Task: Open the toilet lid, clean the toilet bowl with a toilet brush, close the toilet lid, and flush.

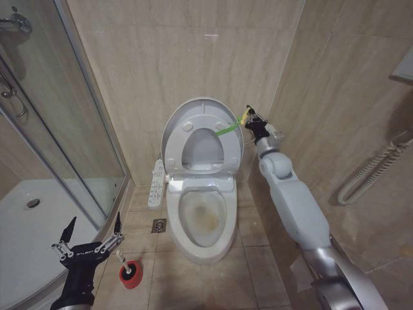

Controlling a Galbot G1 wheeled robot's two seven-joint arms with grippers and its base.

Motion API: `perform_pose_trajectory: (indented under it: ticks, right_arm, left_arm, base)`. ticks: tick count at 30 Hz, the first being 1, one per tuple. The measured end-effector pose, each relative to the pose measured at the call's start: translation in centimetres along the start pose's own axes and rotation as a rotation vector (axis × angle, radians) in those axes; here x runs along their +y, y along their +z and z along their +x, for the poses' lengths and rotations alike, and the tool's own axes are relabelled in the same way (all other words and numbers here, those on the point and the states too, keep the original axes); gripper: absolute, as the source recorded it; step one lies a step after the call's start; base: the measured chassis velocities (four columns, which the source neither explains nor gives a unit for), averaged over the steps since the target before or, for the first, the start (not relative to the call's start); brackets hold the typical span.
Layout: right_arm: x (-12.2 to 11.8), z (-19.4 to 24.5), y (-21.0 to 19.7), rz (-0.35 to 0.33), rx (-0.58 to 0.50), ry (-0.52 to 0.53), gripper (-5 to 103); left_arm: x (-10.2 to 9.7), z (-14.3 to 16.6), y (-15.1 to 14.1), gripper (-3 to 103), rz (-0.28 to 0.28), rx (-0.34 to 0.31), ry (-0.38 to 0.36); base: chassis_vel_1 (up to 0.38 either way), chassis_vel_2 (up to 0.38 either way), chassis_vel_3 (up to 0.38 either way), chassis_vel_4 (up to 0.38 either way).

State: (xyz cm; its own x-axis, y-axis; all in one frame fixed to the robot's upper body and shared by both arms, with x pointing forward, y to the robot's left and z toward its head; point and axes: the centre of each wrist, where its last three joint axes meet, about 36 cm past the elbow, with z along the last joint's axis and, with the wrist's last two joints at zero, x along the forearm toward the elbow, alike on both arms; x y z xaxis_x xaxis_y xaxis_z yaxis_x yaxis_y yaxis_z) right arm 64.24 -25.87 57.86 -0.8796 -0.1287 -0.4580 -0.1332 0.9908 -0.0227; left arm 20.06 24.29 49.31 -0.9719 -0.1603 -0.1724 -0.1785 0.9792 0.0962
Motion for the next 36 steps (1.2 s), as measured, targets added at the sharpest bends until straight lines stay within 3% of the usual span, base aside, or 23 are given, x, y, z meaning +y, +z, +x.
perform_pose_trajectory:
  ticks: [14,36]
  right_arm:
    - [2.8,-5.4,1.6,0.037,-0.017,-0.021,0]
    - [1.0,-5.3,7.2,0.095,0.118,0.055,0]
  left_arm:
    - [0.0,0.0,0.0,100,0.0,0.0,0.0]
    - [0.0,0.0,0.0,100,0.0,0.0,0.0]
  base:
    - [0.0,0.0,0.0,0.0]
    - [0.0,0.0,0.0,0.0]
